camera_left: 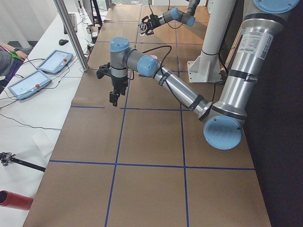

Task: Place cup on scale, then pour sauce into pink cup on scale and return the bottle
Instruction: 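Lift the bottle with the right gripper and carry it over the pink cup, then tilt the bottle with the right gripper to pour into the pink cup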

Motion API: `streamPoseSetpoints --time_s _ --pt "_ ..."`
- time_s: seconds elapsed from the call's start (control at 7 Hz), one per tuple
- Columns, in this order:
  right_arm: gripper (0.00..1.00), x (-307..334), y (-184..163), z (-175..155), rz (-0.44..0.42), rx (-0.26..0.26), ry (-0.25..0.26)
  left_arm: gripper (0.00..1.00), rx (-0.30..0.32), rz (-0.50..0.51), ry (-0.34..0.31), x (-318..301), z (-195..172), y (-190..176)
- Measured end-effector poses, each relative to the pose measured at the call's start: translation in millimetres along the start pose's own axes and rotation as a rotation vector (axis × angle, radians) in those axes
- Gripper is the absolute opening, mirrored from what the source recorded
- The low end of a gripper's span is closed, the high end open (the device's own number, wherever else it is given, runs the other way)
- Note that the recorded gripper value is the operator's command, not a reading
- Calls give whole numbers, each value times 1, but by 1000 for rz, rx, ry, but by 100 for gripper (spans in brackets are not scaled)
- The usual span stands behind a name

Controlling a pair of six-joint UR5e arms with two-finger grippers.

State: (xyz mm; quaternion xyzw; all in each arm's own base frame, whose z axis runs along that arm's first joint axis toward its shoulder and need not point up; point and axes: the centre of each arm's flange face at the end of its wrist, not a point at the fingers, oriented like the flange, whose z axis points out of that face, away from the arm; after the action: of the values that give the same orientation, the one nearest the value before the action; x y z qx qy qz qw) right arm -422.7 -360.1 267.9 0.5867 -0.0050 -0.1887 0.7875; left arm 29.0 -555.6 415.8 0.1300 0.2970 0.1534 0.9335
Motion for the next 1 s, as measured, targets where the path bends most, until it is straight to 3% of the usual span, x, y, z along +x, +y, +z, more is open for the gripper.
streamPoseSetpoints --time_s 0.14,0.43,1.0 --pt "0 -21 -6 -13 -71 6 29 100 -10 61 -19 -51 10 22" --pt "0 -57 -12 -30 -206 12 81 100 25 127 -45 -120 36 63" --pt "0 -107 -24 -20 -476 -9 221 100 49 148 -52 -149 67 84"
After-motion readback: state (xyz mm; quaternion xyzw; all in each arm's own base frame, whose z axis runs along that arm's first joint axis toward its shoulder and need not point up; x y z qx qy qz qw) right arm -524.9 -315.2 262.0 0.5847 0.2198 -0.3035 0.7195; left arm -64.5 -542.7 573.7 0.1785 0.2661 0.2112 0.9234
